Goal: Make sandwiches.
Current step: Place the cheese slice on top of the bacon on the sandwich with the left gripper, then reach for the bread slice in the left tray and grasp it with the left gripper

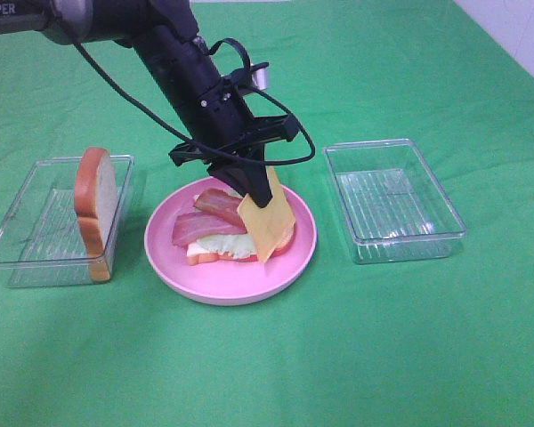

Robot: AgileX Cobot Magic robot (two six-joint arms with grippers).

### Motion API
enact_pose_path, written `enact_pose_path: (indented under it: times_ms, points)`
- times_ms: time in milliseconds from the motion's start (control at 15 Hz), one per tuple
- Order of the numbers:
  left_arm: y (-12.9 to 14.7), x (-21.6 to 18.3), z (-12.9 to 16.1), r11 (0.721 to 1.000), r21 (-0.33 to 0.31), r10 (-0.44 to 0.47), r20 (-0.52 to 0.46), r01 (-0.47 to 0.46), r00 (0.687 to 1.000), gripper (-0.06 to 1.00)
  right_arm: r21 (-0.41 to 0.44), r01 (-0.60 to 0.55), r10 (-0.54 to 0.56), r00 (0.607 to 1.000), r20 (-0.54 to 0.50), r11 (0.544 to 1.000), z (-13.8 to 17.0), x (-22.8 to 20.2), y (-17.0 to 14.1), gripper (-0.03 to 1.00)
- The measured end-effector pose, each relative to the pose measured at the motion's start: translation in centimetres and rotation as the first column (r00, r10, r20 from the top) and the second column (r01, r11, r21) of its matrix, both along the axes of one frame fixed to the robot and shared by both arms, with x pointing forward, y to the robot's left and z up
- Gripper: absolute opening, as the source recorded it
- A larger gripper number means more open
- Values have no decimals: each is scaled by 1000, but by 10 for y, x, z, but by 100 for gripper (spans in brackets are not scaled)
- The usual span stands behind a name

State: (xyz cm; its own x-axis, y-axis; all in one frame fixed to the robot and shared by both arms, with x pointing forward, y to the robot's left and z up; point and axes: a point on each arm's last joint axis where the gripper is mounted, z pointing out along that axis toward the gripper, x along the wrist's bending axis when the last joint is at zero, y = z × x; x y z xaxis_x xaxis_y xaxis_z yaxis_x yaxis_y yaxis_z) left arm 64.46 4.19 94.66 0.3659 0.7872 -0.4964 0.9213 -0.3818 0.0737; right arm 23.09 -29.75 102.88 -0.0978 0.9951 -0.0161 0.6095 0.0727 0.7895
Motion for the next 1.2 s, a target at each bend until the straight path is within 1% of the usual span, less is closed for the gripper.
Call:
enact_pose_path:
  times_ms: [67, 133, 200, 267, 333, 400, 467, 733, 800, 867, 1000, 1067, 1133, 1200]
  points:
    - [1, 2, -1, 1000, 19, -3, 23, 3, 1000, 0, 0, 0, 0, 1000, 0, 1000, 0, 0, 0, 97]
    - [1, 2, -1, 1000, 19, -3, 23, 3, 1000, 0, 0, 0, 0, 1000, 0, 1000, 0, 0, 0, 97]
    - [3, 3, -3, 999, 49, -11, 51, 9, 999, 0, 0, 0, 0, 1000, 0, 1000, 0, 0, 0, 97]
    - [8, 8, -5, 994, 112, -29, 109, 17, 994, 0, 0, 0, 0, 1000, 0, 1000, 0, 0, 0, 97]
    - [8, 8, -5, 994, 112, -29, 109, 17, 994, 0, 0, 0, 0, 1000, 0, 1000, 0, 0, 0, 97]
    - [12, 12, -6, 988, 154, -41, 158, 17, 987, 0, 0, 0, 0, 1000, 0, 1000, 0, 0, 0, 97]
    - [13, 13, -7, 987, 162, -44, 167, 17, 985, 0, 0, 0, 0, 1000, 0, 1000, 0, 0, 0, 97]
    - [13, 14, -7, 987, 161, -41, 181, 12, 983, 0, 0, 0, 0, 1000, 0, 1000, 0, 0, 0, 97]
    - [13, 14, -7, 987, 162, -41, 181, 12, 983, 8, 0, 0, 0, 1000, 0, 1000, 0, 0, 0, 97]
    - [13, 14, -7, 987, 163, -42, 183, 12, 982, 27, 0, 0, 0, 1000, 0, 1000, 0, 0, 0, 97]
    - [13, 15, -5, 985, 172, -30, 188, -3, 982, 80, 0, 0, 0, 1000, 0, 1000, 0, 0, 0, 97]
    - [14, 17, -2, 983, 181, -30, 203, -8, 979, 92, 0, 0, 0, 1000, 0, 1000, 0, 0, 0, 97]
    - [15, 19, 8, 983, 186, -30, 229, -13, 973, 96, 0, 0, 0, 1000, 0, 1000, 0, 0, 0, 97]
    - [15, 20, 29, 983, 185, -38, 257, -10, 966, 99, 0, 0, 0, 1000, 0, 1000, 0, 0, 0, 97]
